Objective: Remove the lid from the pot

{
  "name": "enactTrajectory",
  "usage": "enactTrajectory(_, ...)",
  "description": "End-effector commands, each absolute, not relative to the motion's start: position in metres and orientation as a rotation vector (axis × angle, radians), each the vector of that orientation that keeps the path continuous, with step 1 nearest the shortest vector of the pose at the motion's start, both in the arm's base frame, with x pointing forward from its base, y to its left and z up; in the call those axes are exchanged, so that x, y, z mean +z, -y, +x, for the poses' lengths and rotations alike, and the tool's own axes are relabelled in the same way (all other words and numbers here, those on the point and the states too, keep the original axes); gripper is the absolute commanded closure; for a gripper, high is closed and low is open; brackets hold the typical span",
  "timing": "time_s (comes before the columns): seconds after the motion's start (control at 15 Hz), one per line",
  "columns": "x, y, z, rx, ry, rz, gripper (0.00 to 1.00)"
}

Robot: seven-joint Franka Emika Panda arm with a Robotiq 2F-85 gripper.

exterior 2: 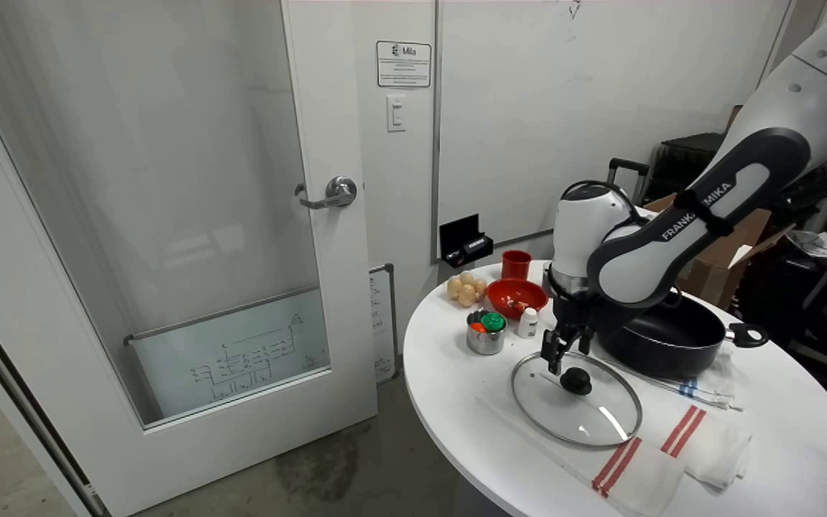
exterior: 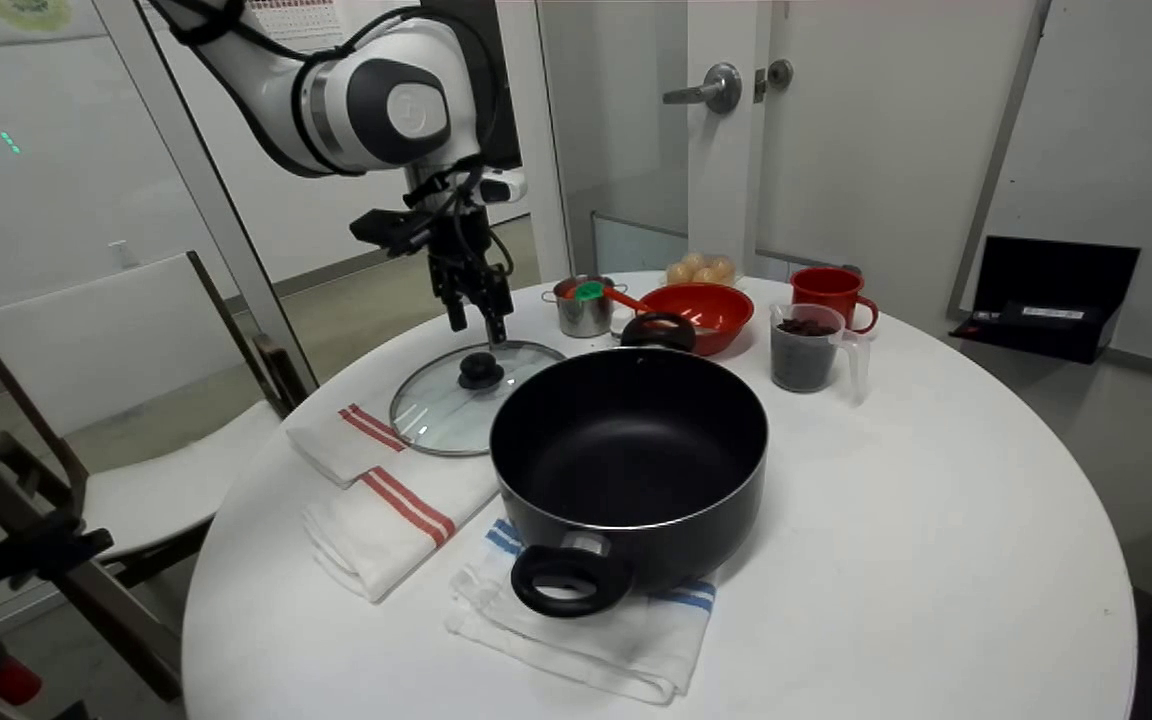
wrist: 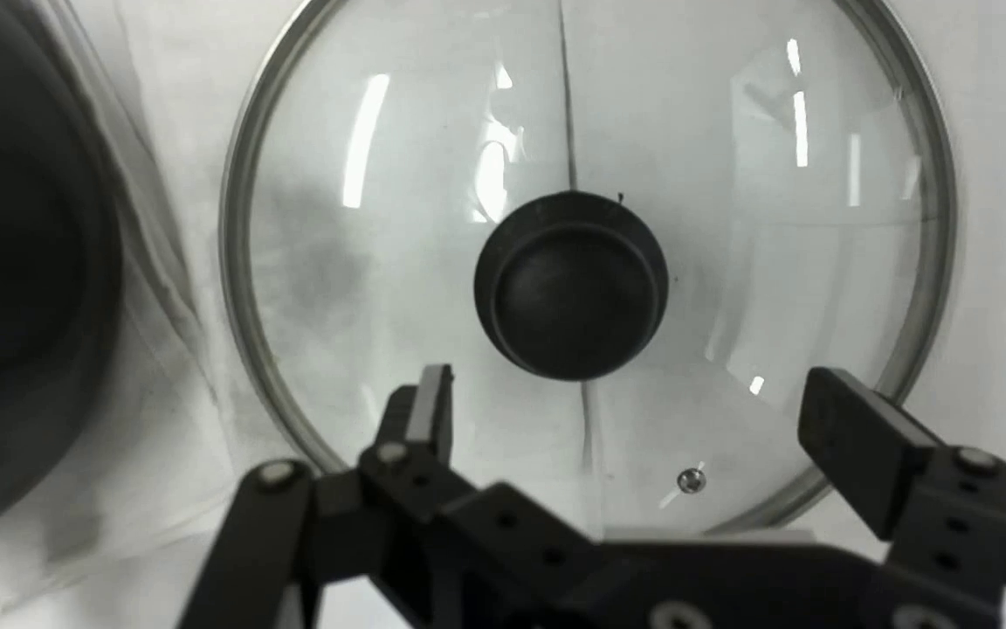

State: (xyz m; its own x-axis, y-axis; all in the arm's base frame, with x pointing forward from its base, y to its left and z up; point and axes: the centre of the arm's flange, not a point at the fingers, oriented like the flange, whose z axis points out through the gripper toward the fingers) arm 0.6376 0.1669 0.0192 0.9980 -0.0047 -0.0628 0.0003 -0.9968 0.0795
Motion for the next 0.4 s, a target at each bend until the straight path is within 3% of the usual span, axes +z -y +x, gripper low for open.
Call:
enactTrajectory(0.0,0.059,-0.17,0.617,-0.042,-0.026,3.094,0.0)
enactTrajectory(0.33,0.091,-0.178,0.6,-0.009,-0.053,3.128,0.0)
